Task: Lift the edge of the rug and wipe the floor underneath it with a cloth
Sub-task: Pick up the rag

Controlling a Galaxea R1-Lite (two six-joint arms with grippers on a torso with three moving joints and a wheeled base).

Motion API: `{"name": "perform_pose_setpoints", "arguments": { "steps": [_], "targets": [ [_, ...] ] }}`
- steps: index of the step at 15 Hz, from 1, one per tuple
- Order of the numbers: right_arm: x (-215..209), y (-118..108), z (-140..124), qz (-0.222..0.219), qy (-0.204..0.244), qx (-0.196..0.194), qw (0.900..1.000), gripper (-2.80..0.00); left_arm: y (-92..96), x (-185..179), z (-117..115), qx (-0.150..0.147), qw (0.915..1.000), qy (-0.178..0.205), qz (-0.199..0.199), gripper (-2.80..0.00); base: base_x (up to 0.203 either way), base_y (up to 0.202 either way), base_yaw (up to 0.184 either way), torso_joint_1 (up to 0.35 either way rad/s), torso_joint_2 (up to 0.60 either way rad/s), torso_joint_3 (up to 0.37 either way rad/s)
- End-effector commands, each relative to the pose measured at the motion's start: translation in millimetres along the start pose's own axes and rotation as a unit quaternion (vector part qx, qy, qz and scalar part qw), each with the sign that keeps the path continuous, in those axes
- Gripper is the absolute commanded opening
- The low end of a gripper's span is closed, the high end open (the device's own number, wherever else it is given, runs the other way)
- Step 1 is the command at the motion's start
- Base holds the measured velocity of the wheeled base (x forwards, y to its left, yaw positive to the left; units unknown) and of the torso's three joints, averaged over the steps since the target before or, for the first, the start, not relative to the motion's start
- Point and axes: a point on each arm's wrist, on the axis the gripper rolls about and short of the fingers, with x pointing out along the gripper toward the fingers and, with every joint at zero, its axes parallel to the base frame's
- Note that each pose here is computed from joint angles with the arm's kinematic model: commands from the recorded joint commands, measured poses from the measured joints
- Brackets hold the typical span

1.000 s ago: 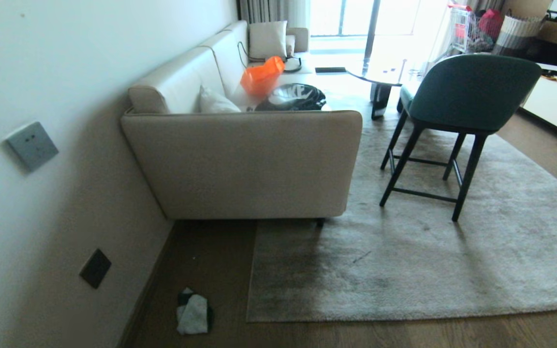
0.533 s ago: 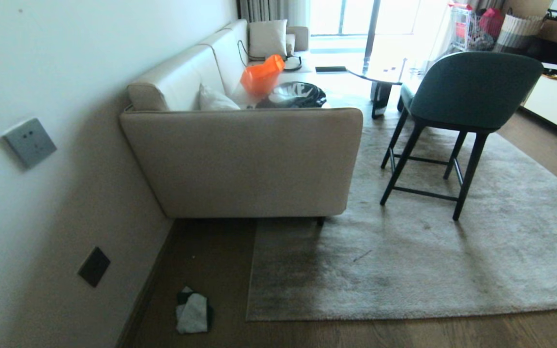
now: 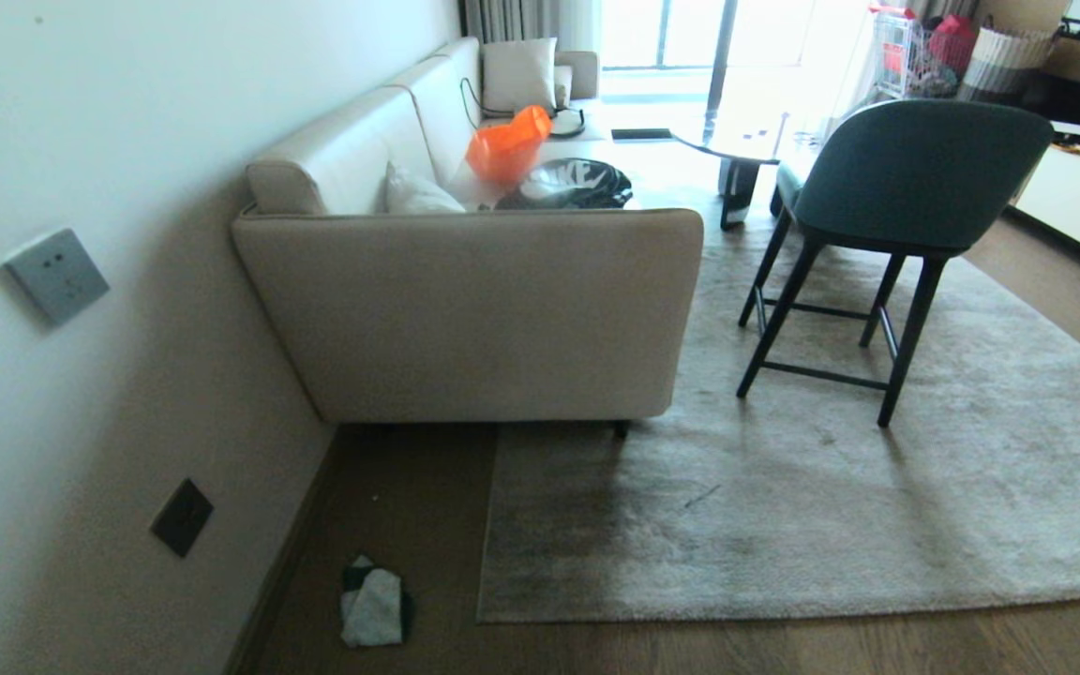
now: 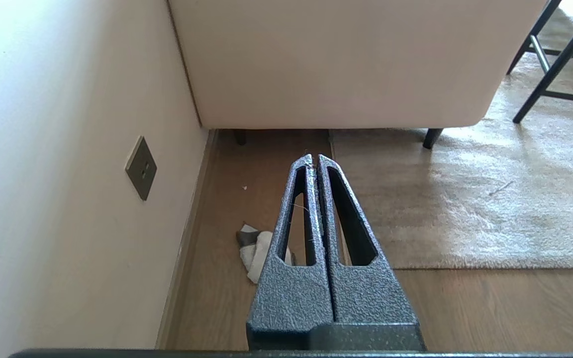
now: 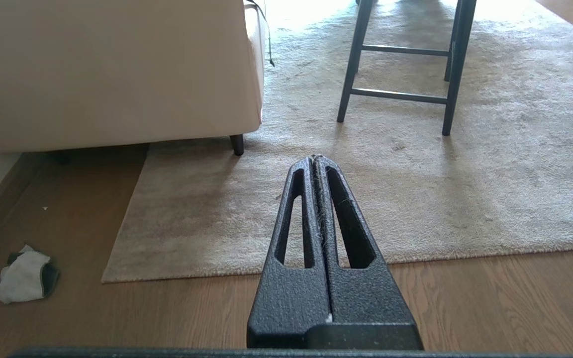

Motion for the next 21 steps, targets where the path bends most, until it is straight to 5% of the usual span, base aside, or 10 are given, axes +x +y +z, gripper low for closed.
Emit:
{"name": "perform_pose_setpoints", "arguments": {
  "steps": [1,21],
  "targets": [
    [0.0,0.0,0.1,0.000,0.000,0.000,1.000,-2.80,0.0,0.0,0.0,0.000,1.0000,0.000,0.000,-2.80,0.000,0.000,0.000,0.000,0.00,0.000],
    [0.0,0.0,0.1,0.000,0.000,0.000,1.000,-2.80,0.0,0.0,-0.1,0.000,1.0000,0.001,0.000,-2.80,0.000,0.000,0.000,0.000,0.00,0.000]
  ]
}}
